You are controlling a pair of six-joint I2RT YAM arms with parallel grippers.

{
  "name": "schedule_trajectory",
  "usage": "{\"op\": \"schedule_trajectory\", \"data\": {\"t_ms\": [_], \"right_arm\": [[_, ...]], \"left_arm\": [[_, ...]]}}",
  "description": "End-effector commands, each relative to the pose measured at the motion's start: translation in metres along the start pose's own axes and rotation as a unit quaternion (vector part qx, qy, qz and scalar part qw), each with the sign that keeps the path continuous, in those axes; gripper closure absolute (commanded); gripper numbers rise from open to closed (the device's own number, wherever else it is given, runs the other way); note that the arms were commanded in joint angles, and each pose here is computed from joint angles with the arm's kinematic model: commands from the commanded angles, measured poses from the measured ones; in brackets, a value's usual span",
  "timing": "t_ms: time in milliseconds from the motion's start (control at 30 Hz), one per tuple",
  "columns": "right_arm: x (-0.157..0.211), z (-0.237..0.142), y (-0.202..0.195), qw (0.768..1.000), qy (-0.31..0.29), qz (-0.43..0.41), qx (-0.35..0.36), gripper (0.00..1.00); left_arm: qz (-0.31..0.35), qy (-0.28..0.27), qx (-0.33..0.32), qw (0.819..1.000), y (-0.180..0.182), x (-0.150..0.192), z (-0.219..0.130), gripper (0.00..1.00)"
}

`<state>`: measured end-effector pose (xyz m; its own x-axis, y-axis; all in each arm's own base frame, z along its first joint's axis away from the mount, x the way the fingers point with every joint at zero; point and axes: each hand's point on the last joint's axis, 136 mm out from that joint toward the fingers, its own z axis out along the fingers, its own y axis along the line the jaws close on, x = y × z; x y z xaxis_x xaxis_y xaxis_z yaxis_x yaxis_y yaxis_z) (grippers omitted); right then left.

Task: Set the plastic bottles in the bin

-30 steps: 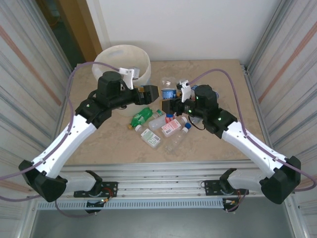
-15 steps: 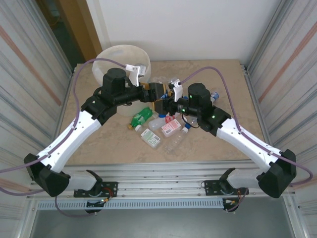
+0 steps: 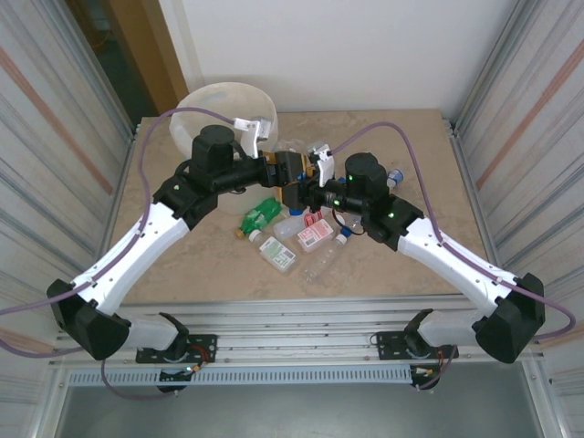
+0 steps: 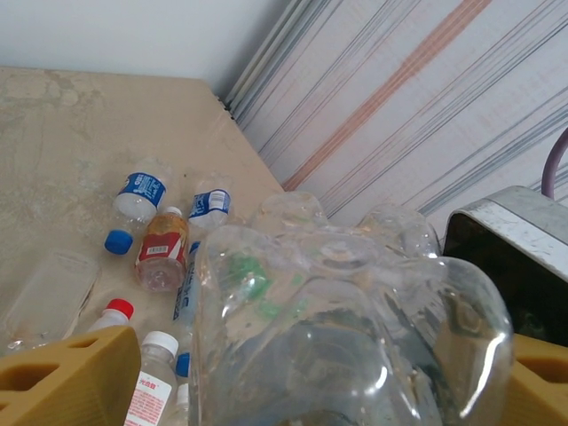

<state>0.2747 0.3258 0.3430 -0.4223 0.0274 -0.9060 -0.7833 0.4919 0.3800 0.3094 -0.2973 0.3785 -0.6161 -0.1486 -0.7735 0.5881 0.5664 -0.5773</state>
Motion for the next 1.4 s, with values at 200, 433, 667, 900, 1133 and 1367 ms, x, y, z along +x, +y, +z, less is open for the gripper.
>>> {"op": "schedule_trajectory", "data": {"t_ms": [200, 433, 667, 900, 1133, 1367], "right_arm": [[-0.024, 0.002, 0.016, 0.999, -0.027, -0.015, -0.027, 0.55], [-0.023, 0.000, 0.010, 1.000, -0.024, -0.012, -0.004, 0.46], [-0.020, -0.003, 0.006, 1.000, -0.017, -0.009, 0.008, 0.17], [-0.018, -0.014, -0.001, 0.999, -0.018, -0.007, 0.038, 0.02], [-0.022, -0.039, -0.007, 0.996, -0.031, -0.008, 0.080, 0.02], [-0.019, -0.069, -0.026, 0.987, -0.038, 0.002, 0.158, 0.02]], "left_arm": [[-0.005, 0.005, 0.018, 1.000, -0.006, 0.003, 0.006, 0.52], [0.001, -0.007, 0.007, 1.000, -0.003, 0.001, 0.000, 0.81], [0.010, -0.019, -0.008, 1.000, 0.000, -0.003, -0.007, 0.90], [0.017, -0.049, -0.030, 0.998, 0.007, -0.018, -0.025, 0.92], [0.032, -0.099, -0.069, 0.992, 0.020, -0.056, -0.055, 0.92], [0.047, -0.169, -0.133, 0.976, 0.044, -0.111, -0.096, 0.92]]}}
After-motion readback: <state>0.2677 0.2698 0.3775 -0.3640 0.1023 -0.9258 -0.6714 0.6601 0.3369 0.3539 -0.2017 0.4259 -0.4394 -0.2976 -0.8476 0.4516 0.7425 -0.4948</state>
